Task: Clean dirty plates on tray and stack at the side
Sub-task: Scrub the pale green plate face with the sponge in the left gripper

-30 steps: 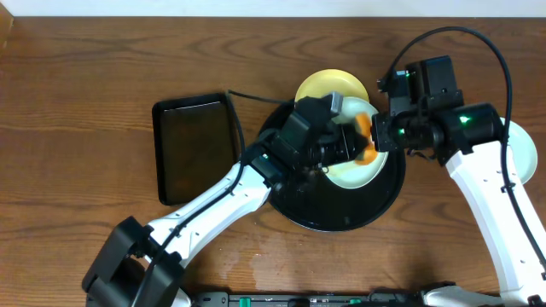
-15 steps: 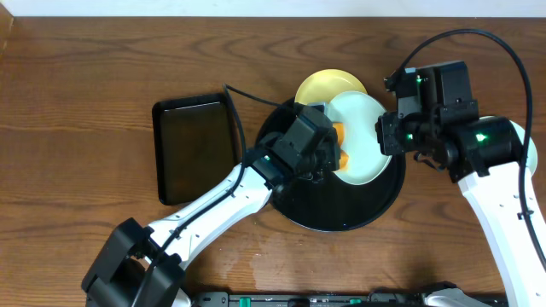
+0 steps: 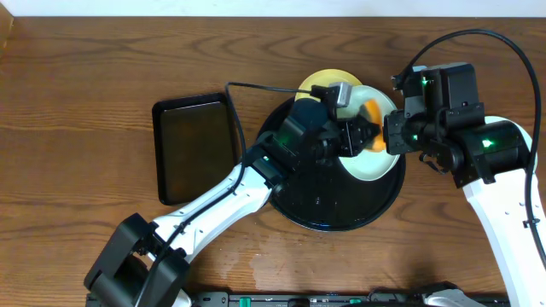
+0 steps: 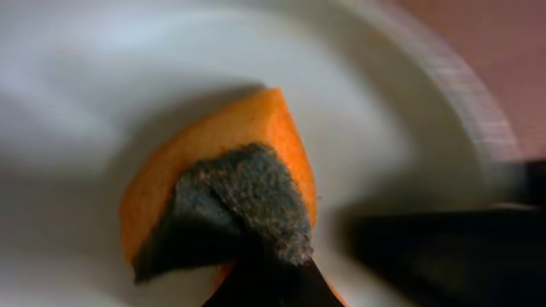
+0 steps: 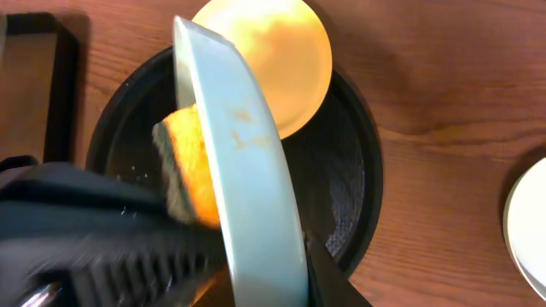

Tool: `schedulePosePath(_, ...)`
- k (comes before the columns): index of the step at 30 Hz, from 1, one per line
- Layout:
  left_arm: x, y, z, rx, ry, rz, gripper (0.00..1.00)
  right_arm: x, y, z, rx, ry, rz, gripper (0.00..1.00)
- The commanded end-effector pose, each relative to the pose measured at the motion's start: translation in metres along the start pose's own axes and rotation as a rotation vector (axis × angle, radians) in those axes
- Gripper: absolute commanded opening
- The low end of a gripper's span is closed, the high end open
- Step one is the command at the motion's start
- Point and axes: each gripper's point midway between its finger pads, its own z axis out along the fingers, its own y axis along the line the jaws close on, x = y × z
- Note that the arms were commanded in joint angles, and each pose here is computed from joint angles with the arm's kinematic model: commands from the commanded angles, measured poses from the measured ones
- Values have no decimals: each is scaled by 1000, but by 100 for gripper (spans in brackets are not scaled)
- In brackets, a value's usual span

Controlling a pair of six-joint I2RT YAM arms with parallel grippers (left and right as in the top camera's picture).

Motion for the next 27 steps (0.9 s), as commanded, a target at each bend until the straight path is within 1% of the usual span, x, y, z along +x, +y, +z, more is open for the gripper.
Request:
schedulePosePath(1,23,-42,-1,176,149,-71,7,-4,39,-13,-190,-17,-8,1)
schedulePosePath(2,22,-42,-1,177,147,-68,7,-4,39,-13,-190,-17,-8,1)
schedulePosePath(5,18,-38,-2,171,127,24,7,-1,39,-13,-190,-6,-7,1)
schedulePosePath(6,12,-34,-2,161,101,92,7,2,39,-13,-188,6,-5,1)
schedulePosePath(11,-13,-16,-7,99,10,219,7,8,38,-13,-186,29,-14,1)
schedulePosePath(12,-19,-8,-8,68,-10,237,7,9,38,-13,-187,32,-21,1)
schedulePosePath(16,-34,27,-15,-74,-51,277,8,11,38,-13,-185,41,-29,1)
schedulePosePath(17,-36,37,-17,-118,-53,285,7,11,38,-13,-185,41,-29,1)
schedulePosePath(18,-38,55,-22,-193,-54,301,7,11,38,-13,-185,39,-30,1)
schedulePosePath(20,-37,74,-27,-280,-46,309,7,10,38,-13,-186,38,-30,1)
schedulePosePath(22,-34,89,-32,-343,-29,295,7,10,38,-13,-186,36,-30,1)
schedulePosePath(27,-6,117,-43,-453,87,230,7,5,38,-13,-187,17,-30,1)
